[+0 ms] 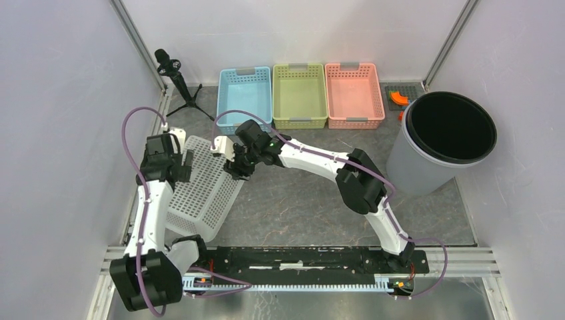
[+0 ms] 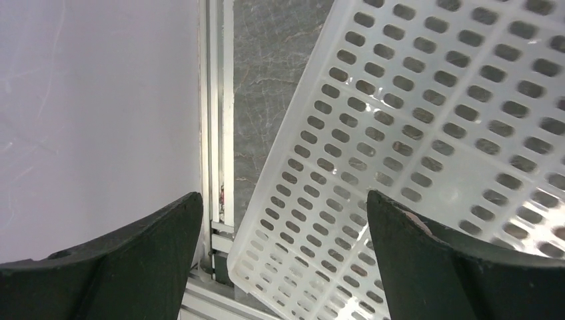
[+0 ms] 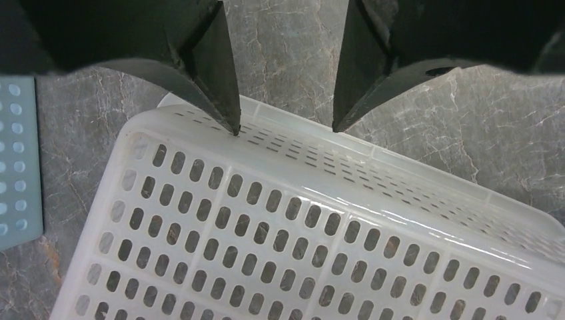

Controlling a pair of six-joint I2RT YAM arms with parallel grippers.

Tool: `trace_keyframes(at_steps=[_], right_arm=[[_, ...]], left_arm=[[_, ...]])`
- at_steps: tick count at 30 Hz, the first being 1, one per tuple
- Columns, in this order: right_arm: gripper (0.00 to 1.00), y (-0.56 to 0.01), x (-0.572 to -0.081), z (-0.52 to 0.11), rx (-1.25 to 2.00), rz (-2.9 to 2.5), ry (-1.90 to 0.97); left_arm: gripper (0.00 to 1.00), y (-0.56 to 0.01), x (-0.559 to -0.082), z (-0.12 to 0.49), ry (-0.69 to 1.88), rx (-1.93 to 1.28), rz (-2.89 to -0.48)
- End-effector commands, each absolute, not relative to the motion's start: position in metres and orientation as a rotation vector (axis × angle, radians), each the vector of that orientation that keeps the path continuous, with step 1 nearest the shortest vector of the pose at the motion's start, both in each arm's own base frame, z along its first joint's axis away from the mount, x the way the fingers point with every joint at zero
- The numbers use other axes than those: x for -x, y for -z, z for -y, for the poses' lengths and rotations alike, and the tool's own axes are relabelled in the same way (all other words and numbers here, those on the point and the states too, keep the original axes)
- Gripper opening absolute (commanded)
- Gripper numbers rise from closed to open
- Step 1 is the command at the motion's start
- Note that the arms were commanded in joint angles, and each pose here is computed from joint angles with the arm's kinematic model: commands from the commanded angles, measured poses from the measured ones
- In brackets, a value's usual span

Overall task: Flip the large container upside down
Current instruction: Move the container to the center of the board.

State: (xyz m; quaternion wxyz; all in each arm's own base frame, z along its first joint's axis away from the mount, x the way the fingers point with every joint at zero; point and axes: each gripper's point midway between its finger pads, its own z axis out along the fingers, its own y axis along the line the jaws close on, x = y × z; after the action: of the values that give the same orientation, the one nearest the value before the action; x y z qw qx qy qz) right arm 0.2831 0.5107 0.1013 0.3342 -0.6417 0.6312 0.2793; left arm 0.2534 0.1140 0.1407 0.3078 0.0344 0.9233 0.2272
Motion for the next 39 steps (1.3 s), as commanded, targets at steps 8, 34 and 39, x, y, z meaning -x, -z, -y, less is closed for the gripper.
trace_keyframes(at_steps=[8, 34, 39], right_arm=[[0.78, -0.218, -0.258, -0.435, 1.711, -1.395, -0.720], [0.98, -0.134, -0.209, -0.215, 1.635, -1.518, -0.520], [0.98, -0.132, -0.209, -0.214, 1.633, -1.523, -0.524]], left_arm=[[1.00, -0.262, -0.266, -0.023, -0.155, -0.494, -1.993], [1.00, -0.160, -0.308, 0.054, -0.387, -0.830, -2.221], [1.00, -0.143, -0.314, 0.042, -0.498, -0.786, -2.279]])
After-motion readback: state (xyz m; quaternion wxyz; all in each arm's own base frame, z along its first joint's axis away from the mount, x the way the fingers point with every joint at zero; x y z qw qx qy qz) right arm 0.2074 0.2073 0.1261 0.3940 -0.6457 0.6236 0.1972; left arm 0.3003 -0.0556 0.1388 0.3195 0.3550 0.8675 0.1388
